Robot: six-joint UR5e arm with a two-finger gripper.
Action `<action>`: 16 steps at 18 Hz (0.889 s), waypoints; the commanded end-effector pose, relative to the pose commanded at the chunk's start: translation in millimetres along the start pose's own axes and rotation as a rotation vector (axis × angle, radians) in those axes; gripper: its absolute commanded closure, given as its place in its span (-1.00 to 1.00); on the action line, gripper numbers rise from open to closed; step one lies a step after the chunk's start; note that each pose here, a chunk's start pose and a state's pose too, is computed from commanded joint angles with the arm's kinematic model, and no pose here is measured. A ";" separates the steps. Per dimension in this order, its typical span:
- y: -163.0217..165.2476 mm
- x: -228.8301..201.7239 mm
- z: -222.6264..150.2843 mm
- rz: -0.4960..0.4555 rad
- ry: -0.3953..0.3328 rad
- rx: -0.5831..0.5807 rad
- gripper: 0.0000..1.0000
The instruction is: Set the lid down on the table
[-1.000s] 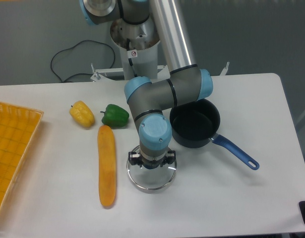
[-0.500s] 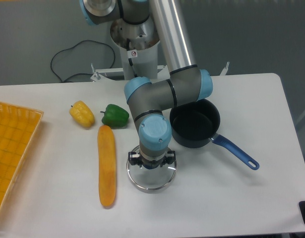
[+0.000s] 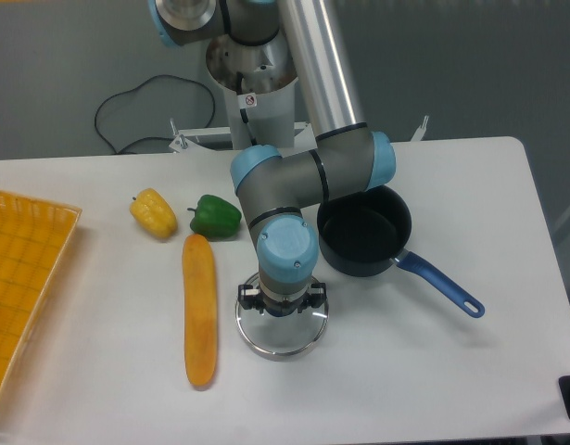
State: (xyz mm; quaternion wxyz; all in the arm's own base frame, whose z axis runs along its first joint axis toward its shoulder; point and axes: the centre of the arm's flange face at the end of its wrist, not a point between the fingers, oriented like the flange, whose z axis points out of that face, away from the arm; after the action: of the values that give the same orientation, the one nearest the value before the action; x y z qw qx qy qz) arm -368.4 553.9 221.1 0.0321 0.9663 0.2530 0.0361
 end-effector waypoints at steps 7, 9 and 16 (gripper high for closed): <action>-0.4 0.6 4.5 0.001 0.000 -0.006 -0.33; -0.7 0.5 5.4 0.001 0.000 -0.006 -0.33; -0.8 1.5 5.4 0.003 0.000 -0.006 -0.33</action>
State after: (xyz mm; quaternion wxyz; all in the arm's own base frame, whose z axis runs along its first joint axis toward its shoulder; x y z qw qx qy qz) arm -367.0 555.2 215.7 0.0351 0.9665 0.2515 0.0369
